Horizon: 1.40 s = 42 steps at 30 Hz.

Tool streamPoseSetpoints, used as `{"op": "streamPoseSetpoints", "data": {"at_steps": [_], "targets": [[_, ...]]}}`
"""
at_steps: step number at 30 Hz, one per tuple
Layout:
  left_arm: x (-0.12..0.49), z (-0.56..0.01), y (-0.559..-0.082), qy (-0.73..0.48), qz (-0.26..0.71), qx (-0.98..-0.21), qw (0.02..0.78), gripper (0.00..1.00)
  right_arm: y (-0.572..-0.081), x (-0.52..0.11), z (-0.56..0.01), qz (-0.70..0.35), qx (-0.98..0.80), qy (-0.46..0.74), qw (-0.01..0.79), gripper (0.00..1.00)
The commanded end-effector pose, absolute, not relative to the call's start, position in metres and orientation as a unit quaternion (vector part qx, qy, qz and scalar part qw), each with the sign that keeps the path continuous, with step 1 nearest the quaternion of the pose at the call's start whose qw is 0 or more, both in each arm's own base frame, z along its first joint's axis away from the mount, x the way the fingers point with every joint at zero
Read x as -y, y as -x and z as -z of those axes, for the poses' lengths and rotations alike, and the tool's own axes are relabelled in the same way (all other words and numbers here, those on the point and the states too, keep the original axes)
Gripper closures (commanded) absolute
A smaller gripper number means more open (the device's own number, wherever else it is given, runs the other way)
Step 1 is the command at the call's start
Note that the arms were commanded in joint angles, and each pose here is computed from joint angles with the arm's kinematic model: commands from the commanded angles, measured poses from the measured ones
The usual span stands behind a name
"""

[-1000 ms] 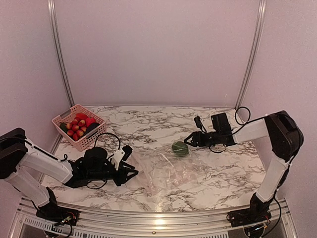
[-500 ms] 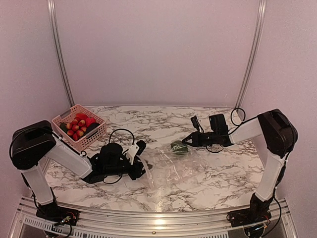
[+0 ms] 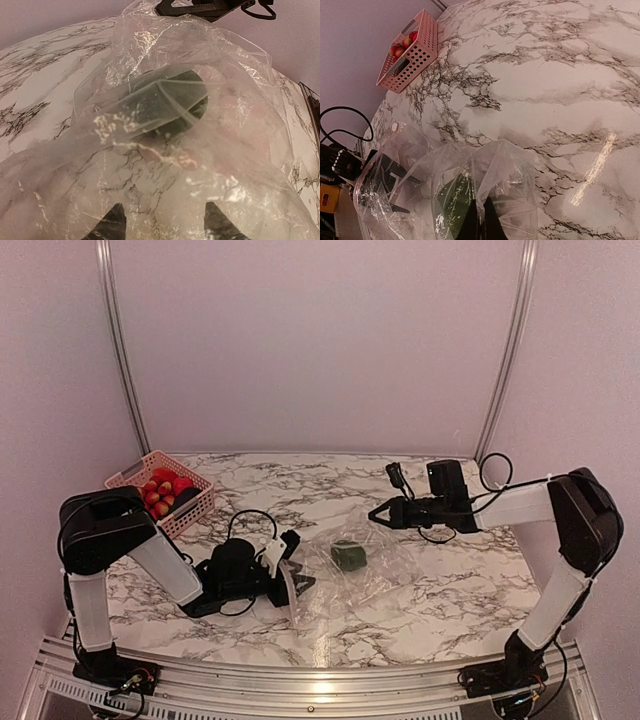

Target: Open the zip-top bag and remove the fake food

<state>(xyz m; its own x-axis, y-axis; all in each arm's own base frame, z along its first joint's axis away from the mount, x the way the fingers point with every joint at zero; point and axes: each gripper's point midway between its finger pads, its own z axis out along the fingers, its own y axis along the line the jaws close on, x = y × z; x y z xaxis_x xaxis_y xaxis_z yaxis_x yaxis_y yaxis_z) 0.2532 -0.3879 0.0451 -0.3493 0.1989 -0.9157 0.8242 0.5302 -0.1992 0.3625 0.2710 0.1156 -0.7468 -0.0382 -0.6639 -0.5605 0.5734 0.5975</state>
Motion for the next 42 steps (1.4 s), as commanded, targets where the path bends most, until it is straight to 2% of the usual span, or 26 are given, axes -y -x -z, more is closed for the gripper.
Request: {"op": "streamPoseSetpoints", "data": {"at_steps": [1, 10, 20, 33, 42], "targets": [[0.393, -0.051, -0.259, -0.342, 0.339, -0.733, 0.480, 0.43, -0.355, -0.275, -0.129, -0.432, -0.826, 0.190, 0.307, 1.00], [0.404, -0.051, -0.245, -0.385, 0.345, -0.709, 0.480, 0.29, -0.353, -0.273, -0.092, -0.405, -0.849, 0.186, 0.285, 1.00], [0.425, -0.039, -0.236, -0.423, 0.339, -0.700, 0.465, 0.14, -0.345, -0.282, -0.084, -0.406, -0.850, 0.194, 0.276, 1.00], [0.437, -0.023, -0.258, -0.412, 0.304, -0.724, 0.462, 0.08, -0.313, -0.308, -0.061, -0.425, -0.847, 0.215, 0.238, 1.00], [0.441, -0.019, -0.263, -0.425, 0.289, -0.722, 0.463, 0.08, -0.286, -0.336, -0.047, -0.440, -0.841, 0.237, 0.208, 1.00]]}}
